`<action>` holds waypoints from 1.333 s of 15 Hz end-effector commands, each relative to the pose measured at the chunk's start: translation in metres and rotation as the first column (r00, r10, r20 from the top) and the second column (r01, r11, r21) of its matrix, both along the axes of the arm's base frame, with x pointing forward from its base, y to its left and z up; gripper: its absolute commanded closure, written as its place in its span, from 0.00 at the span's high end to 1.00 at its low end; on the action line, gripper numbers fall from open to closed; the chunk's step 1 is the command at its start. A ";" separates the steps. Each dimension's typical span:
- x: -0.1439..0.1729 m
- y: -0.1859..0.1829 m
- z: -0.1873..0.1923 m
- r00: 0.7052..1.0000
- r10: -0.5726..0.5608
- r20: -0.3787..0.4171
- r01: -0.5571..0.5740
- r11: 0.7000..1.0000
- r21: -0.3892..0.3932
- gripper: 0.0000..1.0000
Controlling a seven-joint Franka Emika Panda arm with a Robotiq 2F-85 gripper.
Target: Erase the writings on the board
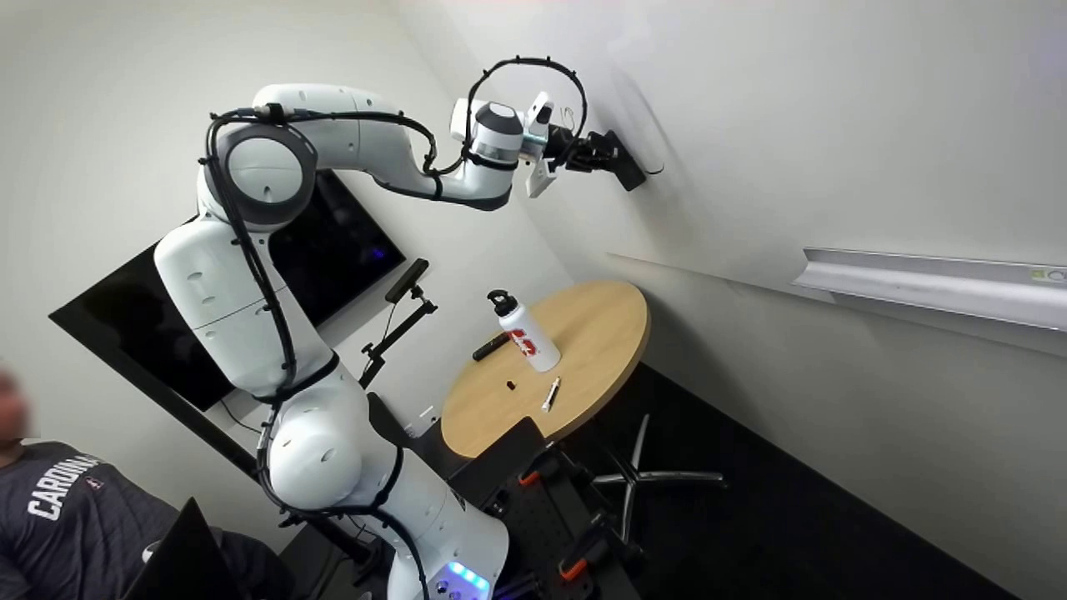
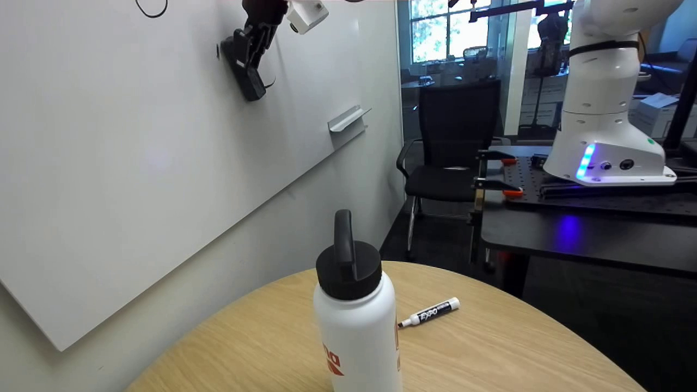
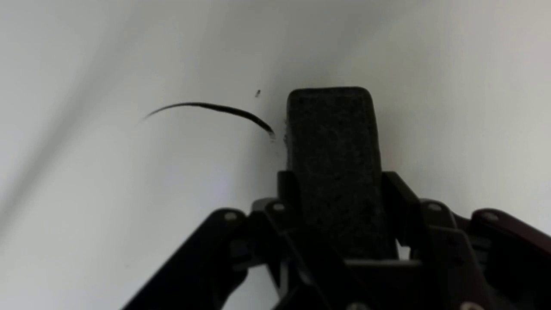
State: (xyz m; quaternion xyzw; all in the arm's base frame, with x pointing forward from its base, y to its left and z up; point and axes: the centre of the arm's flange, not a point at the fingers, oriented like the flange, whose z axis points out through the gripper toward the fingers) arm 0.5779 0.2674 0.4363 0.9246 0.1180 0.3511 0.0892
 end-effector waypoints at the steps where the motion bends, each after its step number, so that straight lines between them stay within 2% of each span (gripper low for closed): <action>1: 0.014 -0.052 -0.002 0.991 -0.097 0.091 0.098 0.995 -0.005 0.28; 10: 0.000 -0.108 -0.015 0.951 -0.197 0.240 0.188 0.980 0.060 0.28; 15: -0.004 -0.141 -0.013 0.928 -0.242 0.284 0.238 0.970 0.049 0.28; 16: -0.005 -0.145 -0.013 0.929 -0.241 0.280 0.238 0.970 0.045 0.28; 17: -0.007 -0.144 -0.011 0.947 -0.209 0.244 0.204 0.978 0.048 0.28; 18: -0.015 -0.138 -0.008 0.972 -0.141 0.186 0.134 0.990 0.052 0.28; 20: -0.031 -0.130 0.001 0.995 -0.051 0.090 0.046 0.997 0.060 0.28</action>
